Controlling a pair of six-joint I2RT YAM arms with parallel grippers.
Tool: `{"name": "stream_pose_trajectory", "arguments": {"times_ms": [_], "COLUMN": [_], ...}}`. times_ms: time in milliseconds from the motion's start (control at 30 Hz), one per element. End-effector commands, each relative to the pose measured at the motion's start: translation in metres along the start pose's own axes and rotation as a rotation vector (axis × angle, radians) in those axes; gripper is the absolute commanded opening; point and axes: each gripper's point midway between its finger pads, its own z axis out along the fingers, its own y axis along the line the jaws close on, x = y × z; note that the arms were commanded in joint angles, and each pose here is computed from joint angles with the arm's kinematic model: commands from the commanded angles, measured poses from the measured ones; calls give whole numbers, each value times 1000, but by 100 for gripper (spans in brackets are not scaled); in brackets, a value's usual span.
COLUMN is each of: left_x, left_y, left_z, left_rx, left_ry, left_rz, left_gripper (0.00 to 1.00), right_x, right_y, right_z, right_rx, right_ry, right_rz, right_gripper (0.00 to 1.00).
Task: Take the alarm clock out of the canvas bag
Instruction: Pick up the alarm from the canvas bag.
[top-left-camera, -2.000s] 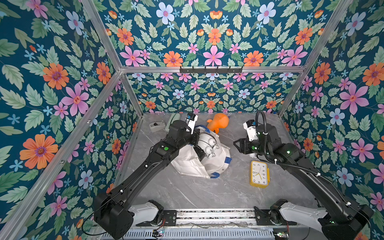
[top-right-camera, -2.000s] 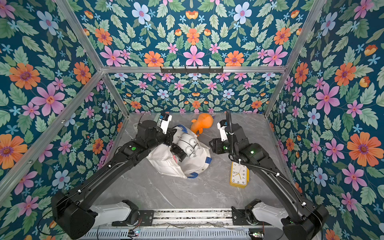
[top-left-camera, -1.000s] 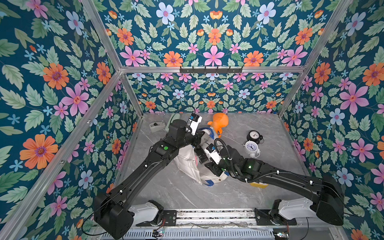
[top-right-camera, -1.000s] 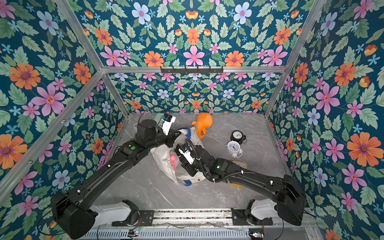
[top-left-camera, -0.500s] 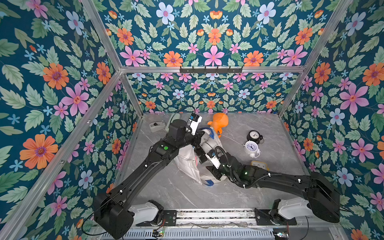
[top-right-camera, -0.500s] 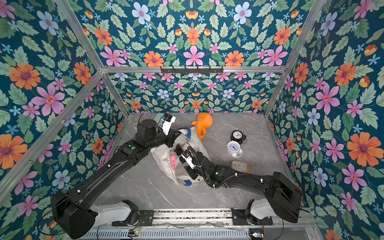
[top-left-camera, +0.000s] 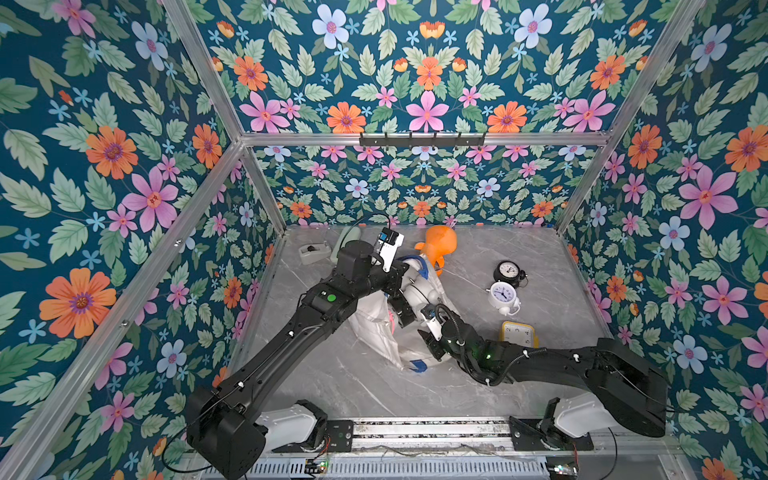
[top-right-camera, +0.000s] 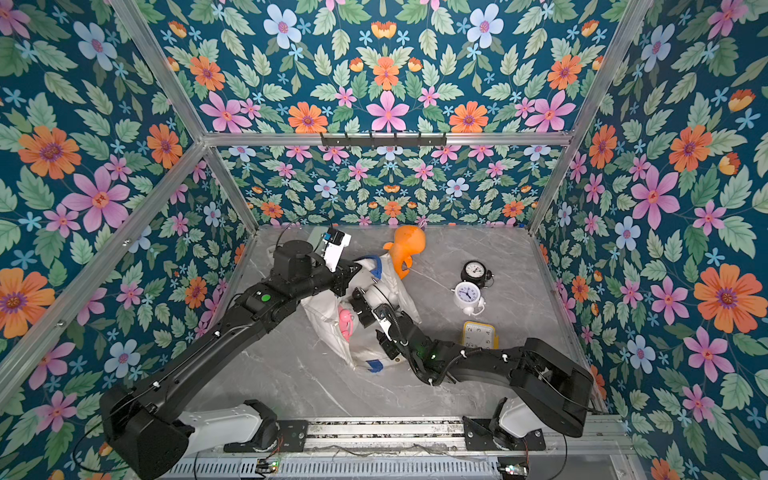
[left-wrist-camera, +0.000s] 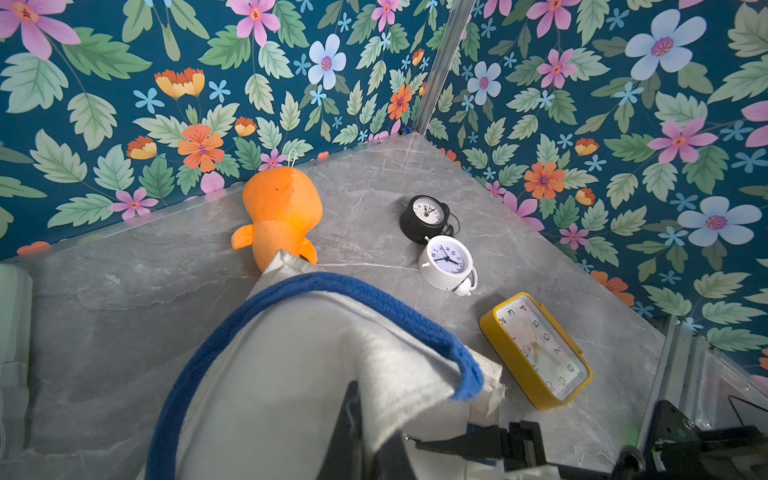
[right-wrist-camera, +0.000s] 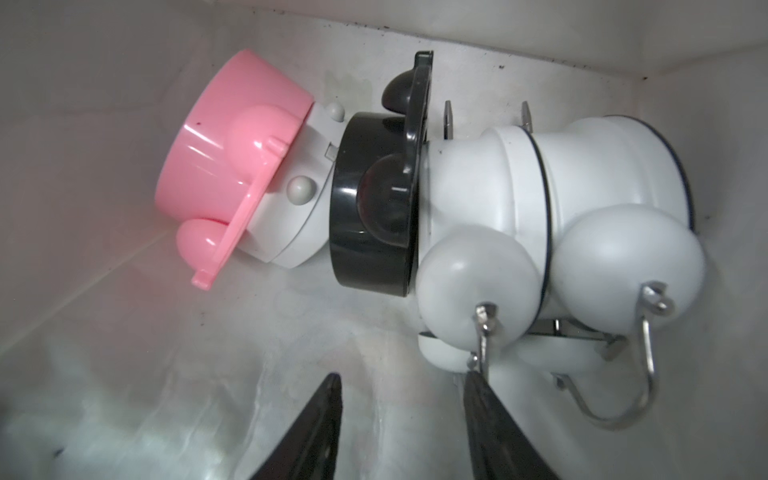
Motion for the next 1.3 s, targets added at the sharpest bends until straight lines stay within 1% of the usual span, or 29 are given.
{"name": "stream_pose_trajectory", "arguments": {"times_ms": [0, 67, 200, 333, 467, 533, 600, 667, 800, 967, 1167, 1267], "left_x": [-24, -24, -24, -24, -24, -24, -25, -25, -24, -23, -22, -23], "left_y": [-4, -4, -3, -2, -2, -3, -3, -4, -4, -2, -2, -3], "left_z": [-5, -5, -6, -6, -6, -5, -5, -4, -4, -4, -2, -2], "left_rx": [12, 11, 5, 2, 2, 5, 8, 13, 15, 6, 9, 12], "left_ry": [-94, -93, -94, -95, -95, -95, -96, -95, -93, -93, -91, -93], "left_rz": [29, 27, 27, 28, 25, 24, 23, 20, 19, 21, 20, 18], "left_gripper": [0, 0, 0, 0, 0, 0, 0, 0, 0, 0, 0, 0], "right_x": [-13, -14, -10, -13, -19, -23, -24, -23, -17, -15, -12, -11], "right_y": [-17, -22, -25, -29, -27, -23, -19, -22, -35, -37, -33, -32], "right_z": [0, 0, 2, -4, -13, -18, -20, -18, -8, -1, 9, 12], "right_rx": [102, 134, 142, 150, 125, 90, 63, 68, 104, 101, 88, 87], "right_ry": [-67, -79, -64, -83, -113, -134, -152, -156, -94, -87, -20, -22], "right_rz": [15, 16, 19, 32, 39, 33, 24, 24, 85, 73, 51, 44], "right_gripper": [49, 49, 49, 48, 48, 48, 48, 48, 49, 48, 43, 40]}}
